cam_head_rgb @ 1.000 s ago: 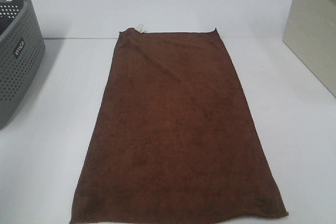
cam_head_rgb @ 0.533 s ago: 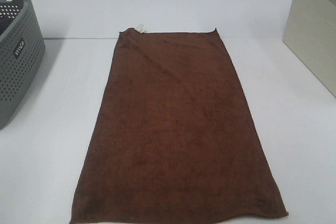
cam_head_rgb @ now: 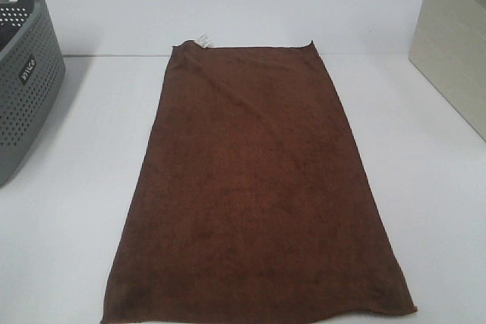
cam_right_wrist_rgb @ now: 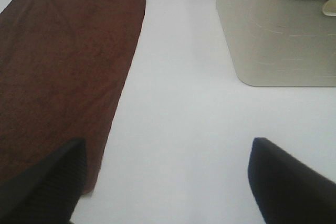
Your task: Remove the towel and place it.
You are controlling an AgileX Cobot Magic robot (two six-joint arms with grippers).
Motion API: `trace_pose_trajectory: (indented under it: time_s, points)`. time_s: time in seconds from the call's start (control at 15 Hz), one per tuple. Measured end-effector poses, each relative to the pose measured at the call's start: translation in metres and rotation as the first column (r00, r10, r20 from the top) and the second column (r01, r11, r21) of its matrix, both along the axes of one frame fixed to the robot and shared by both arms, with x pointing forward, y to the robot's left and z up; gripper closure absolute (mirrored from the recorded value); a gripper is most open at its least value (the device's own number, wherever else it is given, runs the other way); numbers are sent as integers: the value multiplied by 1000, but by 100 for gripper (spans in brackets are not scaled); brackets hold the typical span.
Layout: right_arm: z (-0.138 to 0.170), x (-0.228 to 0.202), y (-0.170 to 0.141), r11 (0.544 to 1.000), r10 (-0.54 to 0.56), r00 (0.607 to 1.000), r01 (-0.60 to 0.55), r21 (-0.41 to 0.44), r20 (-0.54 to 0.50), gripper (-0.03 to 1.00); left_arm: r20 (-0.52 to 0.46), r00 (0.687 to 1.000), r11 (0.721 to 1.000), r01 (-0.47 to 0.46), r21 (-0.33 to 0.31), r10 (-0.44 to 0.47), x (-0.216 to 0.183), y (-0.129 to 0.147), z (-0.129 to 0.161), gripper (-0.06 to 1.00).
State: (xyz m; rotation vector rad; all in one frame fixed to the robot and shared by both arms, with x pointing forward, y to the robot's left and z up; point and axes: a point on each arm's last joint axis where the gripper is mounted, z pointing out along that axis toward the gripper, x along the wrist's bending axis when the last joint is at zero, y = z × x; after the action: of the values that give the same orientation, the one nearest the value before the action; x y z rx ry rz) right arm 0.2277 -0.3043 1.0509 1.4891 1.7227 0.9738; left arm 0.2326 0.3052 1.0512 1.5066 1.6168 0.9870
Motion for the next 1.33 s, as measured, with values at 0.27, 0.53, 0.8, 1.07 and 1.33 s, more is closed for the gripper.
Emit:
trace_pose_trajectory:
  time_s: [0.27, 0.53, 0.8, 1.07, 1.33]
  points:
    - [-5, 2, 0, 1000, 1, 1000, -1, -5, -22, 16, 14, 1000, 1000, 5, -4, -5, 1, -1, 1, 9]
    - [-5, 1, 2, 999, 2, 1000, -1, 38, -29, 16, 19, 999, 999, 28, -40, -27, 1, -4, 1, 10]
    - [-5, 1, 5, 997, 17, 999, -14, 71, -34, 16, 19, 999, 999, 31, -45, -31, 1, -4, 1, 10]
    - [-5, 2, 0, 1000, 5, 1000, -5, -11, -21, 16, 18, 999, 999, 31, -45, -31, 1, -4, 1, 10]
    - [-5, 2, -1, 997, -71, 997, 71, -40, -16, 16, 18, 999, 998, 34, -45, -34, 1, -4, 1, 10]
